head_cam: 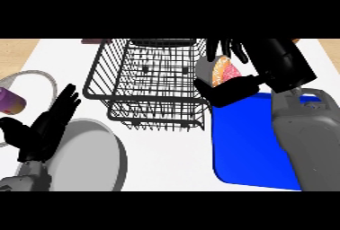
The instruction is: Pick the cupcake from the tray and place it in the tiered basket
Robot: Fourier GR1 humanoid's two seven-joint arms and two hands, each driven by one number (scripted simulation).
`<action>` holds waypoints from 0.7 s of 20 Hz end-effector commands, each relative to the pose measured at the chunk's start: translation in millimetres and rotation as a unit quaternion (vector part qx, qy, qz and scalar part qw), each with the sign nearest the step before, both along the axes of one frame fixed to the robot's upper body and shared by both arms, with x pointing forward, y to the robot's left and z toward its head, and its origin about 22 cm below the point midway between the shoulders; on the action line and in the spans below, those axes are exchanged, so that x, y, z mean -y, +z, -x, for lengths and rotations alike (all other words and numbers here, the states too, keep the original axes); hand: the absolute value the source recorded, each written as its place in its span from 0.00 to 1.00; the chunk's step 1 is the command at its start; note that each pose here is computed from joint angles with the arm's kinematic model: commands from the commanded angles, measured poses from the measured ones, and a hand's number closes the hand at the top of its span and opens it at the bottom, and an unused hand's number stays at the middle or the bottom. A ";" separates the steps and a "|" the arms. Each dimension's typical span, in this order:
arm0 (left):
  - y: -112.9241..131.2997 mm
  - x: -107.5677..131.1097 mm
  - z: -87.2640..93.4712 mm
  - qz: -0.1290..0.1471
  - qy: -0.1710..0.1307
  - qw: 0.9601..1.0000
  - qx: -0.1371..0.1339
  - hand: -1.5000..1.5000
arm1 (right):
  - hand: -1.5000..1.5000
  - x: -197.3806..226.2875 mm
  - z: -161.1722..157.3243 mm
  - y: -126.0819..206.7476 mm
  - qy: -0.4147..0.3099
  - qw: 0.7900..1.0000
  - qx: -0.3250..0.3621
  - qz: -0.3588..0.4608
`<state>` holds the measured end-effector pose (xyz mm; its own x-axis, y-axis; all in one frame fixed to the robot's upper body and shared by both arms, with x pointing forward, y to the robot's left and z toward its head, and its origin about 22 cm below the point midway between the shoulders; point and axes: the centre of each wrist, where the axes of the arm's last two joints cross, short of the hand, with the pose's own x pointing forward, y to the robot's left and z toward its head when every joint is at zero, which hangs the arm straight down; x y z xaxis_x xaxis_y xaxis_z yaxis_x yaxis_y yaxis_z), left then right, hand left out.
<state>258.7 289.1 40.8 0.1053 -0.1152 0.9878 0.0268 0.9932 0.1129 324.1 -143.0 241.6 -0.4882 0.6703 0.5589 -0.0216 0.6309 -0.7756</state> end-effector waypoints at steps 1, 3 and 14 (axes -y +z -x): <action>-8.0 -2.5 16.8 0.004 0.001 1.000 -0.024 0.50 | 1.00 -37.3 3.3 12.0 -0.001 1.000 -0.012 0.007; 7.1 11.9 -0.5 -0.001 0.001 1.000 -0.013 0.50 | 1.00 -30.7 4.2 -10.8 0.001 1.000 -0.027 0.010; -2.4 9.8 12.5 0.007 0.006 1.000 -0.020 0.50 | 1.00 -80.7 -27.8 -43.0 -0.014 0.997 -0.065 0.031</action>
